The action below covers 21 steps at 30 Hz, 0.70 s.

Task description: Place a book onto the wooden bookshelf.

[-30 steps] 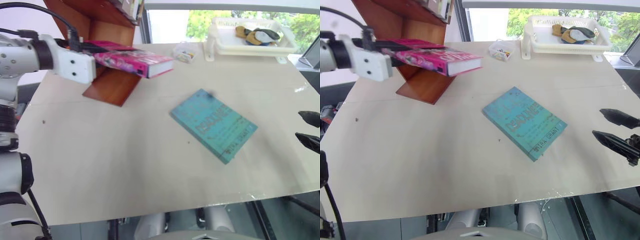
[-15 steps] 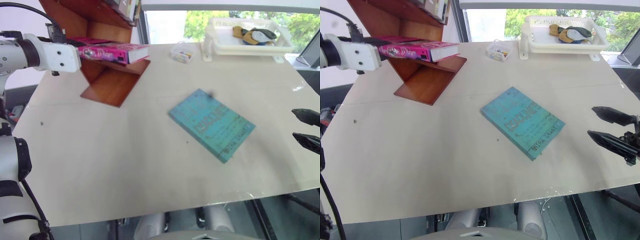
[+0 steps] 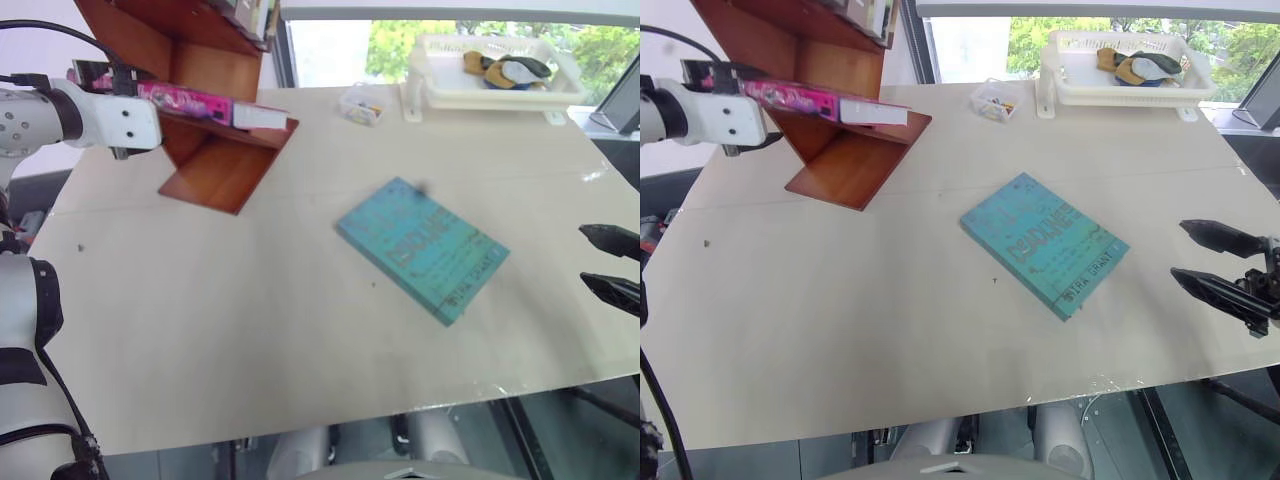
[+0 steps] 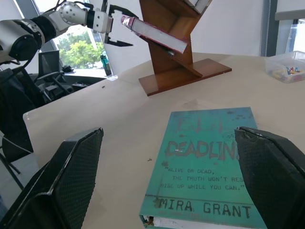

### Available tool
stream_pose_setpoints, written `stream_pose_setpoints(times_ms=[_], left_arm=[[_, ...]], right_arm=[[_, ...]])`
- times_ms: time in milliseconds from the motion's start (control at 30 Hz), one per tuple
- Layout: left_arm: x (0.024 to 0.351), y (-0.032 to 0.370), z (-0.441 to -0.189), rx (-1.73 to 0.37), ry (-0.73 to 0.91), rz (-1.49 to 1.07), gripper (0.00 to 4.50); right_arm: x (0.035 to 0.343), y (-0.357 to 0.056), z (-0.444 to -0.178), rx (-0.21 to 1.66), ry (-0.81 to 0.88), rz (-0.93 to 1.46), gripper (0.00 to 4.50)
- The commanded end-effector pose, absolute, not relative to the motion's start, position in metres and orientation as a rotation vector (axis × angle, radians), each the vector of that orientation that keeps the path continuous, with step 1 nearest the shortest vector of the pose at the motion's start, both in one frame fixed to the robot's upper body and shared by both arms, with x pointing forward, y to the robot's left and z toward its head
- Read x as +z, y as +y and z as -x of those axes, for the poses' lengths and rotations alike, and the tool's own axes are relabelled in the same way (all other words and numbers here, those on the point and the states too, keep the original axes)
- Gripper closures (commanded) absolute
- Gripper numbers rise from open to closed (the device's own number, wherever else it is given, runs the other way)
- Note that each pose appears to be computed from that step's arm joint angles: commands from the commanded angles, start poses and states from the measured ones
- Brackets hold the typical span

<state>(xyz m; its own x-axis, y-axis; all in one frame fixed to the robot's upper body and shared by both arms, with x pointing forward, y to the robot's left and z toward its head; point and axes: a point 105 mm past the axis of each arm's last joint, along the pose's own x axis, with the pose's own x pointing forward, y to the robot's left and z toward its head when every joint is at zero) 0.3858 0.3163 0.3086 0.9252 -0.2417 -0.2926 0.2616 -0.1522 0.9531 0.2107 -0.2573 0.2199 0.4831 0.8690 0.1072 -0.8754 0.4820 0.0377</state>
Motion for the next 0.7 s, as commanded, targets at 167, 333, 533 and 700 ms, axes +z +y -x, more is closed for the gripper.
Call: stream_pose_setpoints(times_ms=[167, 333, 533, 700], left_arm=[[0.349, 0.345, -0.363, -0.269, -0.05, -1.601, 0.04], [0.388, 0.338, -0.343, -0.282, -0.343, -1.175, 0.04], [0.39, 0.332, -0.32, -0.562, -0.501, -0.488, 0.04], [0.296, 0.309, -0.285, -0.743, -0.181, -0.297, 0.04]], right_arm=[[0.229, -0.262, -0.205, 1.044, -0.114, -0.046, 0.0], [0.225, -0.264, -0.209, 1.045, -0.09, -0.04, 0.0], [0.227, -0.265, -0.215, 1.073, -0.081, -0.039, 0.0], [0.223, -0.267, -0.217, 1.082, -0.063, -0.053, 0.0]])
